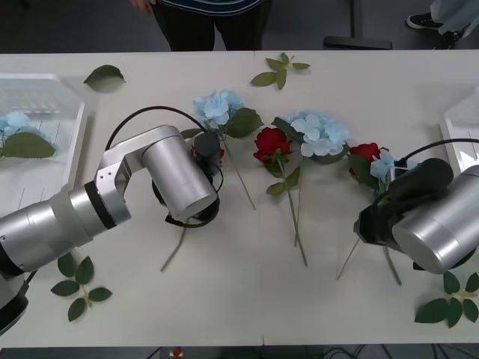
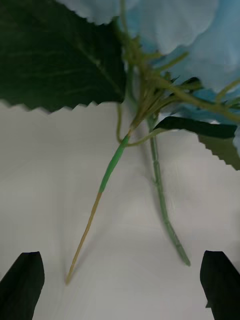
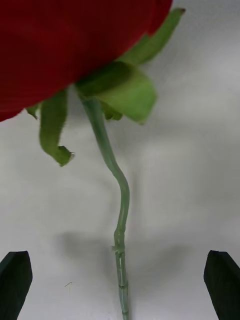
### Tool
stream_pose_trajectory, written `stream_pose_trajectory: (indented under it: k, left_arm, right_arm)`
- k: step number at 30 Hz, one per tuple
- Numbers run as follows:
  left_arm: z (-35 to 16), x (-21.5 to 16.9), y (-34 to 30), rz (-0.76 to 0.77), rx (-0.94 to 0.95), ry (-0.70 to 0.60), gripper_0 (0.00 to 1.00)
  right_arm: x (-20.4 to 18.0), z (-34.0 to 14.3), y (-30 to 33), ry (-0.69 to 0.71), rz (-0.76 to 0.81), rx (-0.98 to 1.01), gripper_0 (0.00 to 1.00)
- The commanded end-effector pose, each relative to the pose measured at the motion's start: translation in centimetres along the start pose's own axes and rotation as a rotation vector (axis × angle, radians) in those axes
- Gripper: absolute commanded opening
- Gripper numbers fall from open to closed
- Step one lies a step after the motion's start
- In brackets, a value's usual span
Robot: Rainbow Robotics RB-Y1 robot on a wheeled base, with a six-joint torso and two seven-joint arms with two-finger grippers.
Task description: Place the red flowers into the right box and the blue flowers into the left box. If a person shows an open palm, hand one flower to the person first, then continue sorting.
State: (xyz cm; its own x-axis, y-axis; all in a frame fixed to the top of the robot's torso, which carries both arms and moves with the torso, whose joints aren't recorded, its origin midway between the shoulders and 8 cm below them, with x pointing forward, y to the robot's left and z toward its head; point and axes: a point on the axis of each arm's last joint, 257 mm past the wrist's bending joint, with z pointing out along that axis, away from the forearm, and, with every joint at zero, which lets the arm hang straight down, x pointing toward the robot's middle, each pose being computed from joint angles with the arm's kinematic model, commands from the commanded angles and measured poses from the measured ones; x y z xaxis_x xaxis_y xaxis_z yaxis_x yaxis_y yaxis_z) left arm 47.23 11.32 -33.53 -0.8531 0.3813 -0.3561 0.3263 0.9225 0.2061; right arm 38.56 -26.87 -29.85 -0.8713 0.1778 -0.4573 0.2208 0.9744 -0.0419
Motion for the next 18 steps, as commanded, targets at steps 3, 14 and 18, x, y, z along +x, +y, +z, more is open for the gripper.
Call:
stream_pose_trajectory:
  k: [3, 14, 18]
  left_arm:
    - [-0.9, -2.2, -0.6, -0.026, -0.002, -0.043, 1.00]
    - [0.4, -2.4, -0.9, -0.045, -0.018, -0.042, 1.00]
    - [0.4, -2.4, -0.9, -0.045, -0.018, -0.042, 1.00]
  right_arm:
    - [-2.3, 1.6, 0.7, -0.034, 0.074, 0.006, 0.90]
    - [-2.1, 4.8, 1.4, -0.036, 0.059, 0.014, 0.91]
    - [-1.9, 5.5, 1.8, -0.032, 0.068, 0.003, 0.91]
